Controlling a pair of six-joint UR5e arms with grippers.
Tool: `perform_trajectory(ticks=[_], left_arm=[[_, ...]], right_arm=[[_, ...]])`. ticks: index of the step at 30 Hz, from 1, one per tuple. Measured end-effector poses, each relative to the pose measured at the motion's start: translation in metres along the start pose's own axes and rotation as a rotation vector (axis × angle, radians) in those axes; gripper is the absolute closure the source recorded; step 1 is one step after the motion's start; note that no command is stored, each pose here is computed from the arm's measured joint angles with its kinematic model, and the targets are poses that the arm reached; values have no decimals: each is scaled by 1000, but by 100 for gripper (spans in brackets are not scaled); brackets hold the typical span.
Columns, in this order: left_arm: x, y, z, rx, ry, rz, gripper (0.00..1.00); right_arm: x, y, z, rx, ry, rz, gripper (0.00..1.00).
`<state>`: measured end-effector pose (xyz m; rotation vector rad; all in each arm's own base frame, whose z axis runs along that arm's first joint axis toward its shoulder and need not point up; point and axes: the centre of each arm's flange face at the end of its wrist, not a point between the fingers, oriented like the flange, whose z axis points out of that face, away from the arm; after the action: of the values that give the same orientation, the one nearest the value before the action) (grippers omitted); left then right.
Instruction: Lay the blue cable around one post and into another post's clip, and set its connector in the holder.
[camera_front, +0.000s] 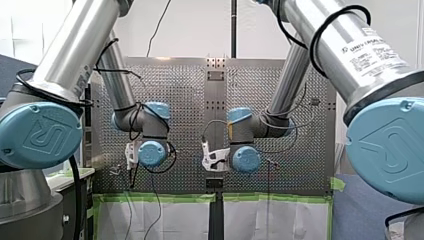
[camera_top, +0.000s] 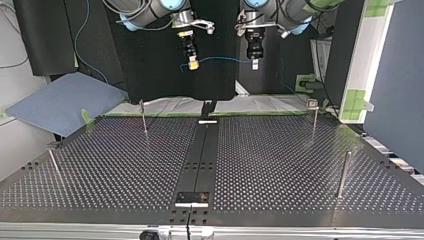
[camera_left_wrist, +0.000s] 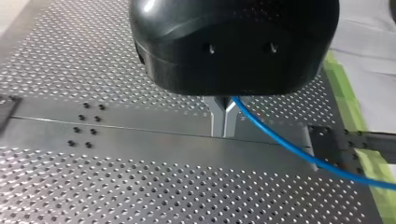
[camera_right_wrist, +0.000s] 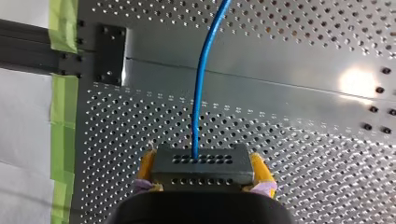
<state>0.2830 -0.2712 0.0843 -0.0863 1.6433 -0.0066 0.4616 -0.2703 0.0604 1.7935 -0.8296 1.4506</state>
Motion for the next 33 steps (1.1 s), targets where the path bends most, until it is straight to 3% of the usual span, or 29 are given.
perform_trajectory(ticks=[5, 11, 15, 22, 33], left_arm=[[-13, 1, 1, 3, 0, -43, 100], [-35, 4, 11, -25, -18, -106, 100], [-54, 6, 21, -48, -40, -147, 100], [-90, 7, 41, -77, -86, -196, 100], [-138, 22, 62, -104, -133, -289, 100]], right_arm=[[23, 0, -2, 26, 8, 46, 100], [61, 1, 9, 61, 48, 93, 100], [91, 2, 16, 67, 82, 99, 100], [149, 5, 24, 65, 147, 87, 100], [236, 11, 23, 60, 241, 95, 100]])
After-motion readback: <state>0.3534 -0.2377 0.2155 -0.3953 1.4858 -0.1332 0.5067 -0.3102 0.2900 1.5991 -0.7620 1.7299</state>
